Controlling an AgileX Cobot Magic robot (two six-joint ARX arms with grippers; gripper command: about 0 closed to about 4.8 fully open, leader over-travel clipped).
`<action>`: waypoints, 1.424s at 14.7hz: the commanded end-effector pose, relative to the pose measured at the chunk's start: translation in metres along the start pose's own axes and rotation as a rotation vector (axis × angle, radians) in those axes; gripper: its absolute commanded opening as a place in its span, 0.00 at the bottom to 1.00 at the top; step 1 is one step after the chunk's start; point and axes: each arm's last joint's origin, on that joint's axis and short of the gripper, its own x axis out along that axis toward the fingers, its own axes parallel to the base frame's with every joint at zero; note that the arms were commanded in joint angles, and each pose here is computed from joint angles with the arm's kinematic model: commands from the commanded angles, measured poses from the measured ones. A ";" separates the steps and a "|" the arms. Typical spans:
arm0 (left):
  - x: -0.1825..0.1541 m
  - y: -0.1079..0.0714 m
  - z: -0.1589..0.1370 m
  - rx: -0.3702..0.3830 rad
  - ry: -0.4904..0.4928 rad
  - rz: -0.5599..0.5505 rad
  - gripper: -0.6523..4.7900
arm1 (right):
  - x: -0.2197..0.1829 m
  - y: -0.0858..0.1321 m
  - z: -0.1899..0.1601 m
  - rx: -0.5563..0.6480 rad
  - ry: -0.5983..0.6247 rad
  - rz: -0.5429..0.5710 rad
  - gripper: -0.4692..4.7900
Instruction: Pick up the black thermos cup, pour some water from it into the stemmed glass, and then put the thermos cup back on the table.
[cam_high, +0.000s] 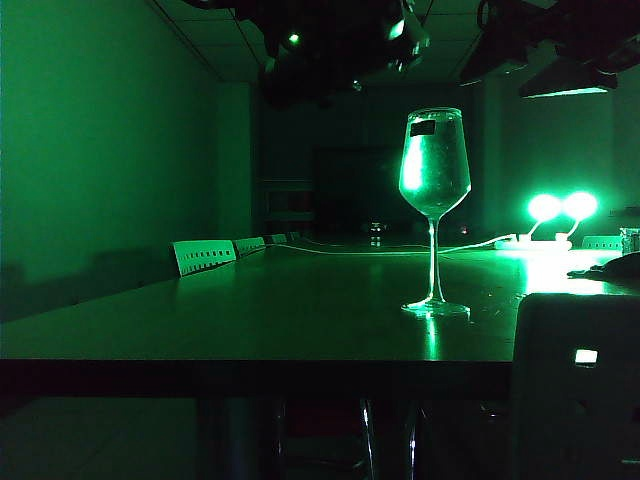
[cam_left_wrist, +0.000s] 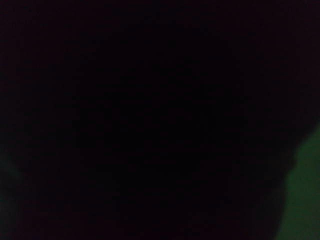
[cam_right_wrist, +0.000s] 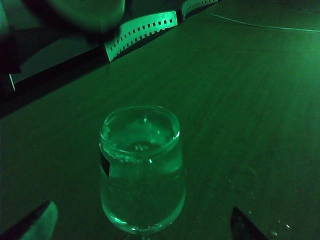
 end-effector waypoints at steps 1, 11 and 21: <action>-0.004 0.015 0.003 -0.346 -0.021 0.071 0.23 | -0.001 0.000 0.003 -0.001 -0.018 0.002 1.00; -0.005 0.007 0.019 -1.158 -0.053 -0.016 0.23 | -0.003 0.001 0.008 -0.012 -0.050 0.000 1.00; -0.032 0.041 -0.010 -1.377 0.159 0.094 0.22 | -0.006 0.001 0.013 -0.026 -0.091 -0.006 1.00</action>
